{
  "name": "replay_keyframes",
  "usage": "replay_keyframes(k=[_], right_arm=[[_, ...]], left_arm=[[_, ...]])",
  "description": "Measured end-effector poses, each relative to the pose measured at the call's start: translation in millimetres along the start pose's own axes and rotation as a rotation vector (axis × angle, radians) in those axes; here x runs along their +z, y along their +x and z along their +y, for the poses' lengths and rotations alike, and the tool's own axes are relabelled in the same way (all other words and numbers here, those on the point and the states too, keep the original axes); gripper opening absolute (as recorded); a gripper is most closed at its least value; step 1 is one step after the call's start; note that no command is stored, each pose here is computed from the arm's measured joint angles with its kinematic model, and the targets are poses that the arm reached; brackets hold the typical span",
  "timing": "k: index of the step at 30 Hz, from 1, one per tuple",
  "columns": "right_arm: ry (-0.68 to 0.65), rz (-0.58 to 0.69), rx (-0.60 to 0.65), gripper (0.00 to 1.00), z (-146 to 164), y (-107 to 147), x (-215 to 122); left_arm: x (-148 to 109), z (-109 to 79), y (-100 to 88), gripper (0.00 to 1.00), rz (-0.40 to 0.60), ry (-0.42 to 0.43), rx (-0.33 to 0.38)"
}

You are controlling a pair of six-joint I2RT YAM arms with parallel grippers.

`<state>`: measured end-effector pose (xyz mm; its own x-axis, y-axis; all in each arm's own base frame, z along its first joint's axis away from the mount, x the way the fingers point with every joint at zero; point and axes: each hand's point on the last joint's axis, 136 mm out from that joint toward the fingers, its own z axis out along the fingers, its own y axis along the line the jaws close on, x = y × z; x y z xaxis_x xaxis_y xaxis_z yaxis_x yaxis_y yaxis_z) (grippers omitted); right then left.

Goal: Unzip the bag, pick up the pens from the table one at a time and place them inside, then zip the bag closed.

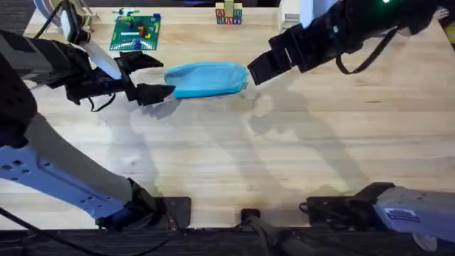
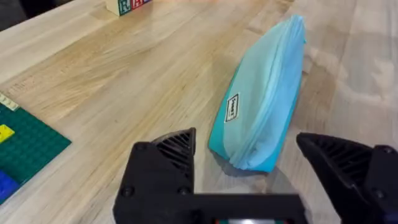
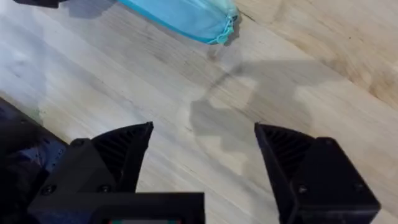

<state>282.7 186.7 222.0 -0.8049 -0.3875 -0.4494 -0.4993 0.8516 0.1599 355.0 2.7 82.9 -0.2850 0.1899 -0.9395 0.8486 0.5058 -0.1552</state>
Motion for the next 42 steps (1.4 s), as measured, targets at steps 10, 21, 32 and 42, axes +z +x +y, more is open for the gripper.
replay_keyframes(k=[10, 21, 32, 42], right_arm=[[0.000, 0.000, 0.001, 0.996, 0, 0, 0], [0.000, 0.000, 0.001, 0.996, 0, 0, 0], [0.000, 0.000, 0.001, 0.997, 0, 0, 0], [0.000, 0.000, 0.001, 0.997, 0, 0, 0]], left_arm=[[0, -3.1, 0.6, 0.995, 0.002, 0.007, -0.024], [-14, -18.4, -23.3, 0.996, 0.069, -0.019, 0.008], [-45, -67.4, -80.2, 0.997, 0.197, -0.112, 0.156], [-73, -106.1, -110.5, 0.996, 0.277, -0.303, 0.024]])
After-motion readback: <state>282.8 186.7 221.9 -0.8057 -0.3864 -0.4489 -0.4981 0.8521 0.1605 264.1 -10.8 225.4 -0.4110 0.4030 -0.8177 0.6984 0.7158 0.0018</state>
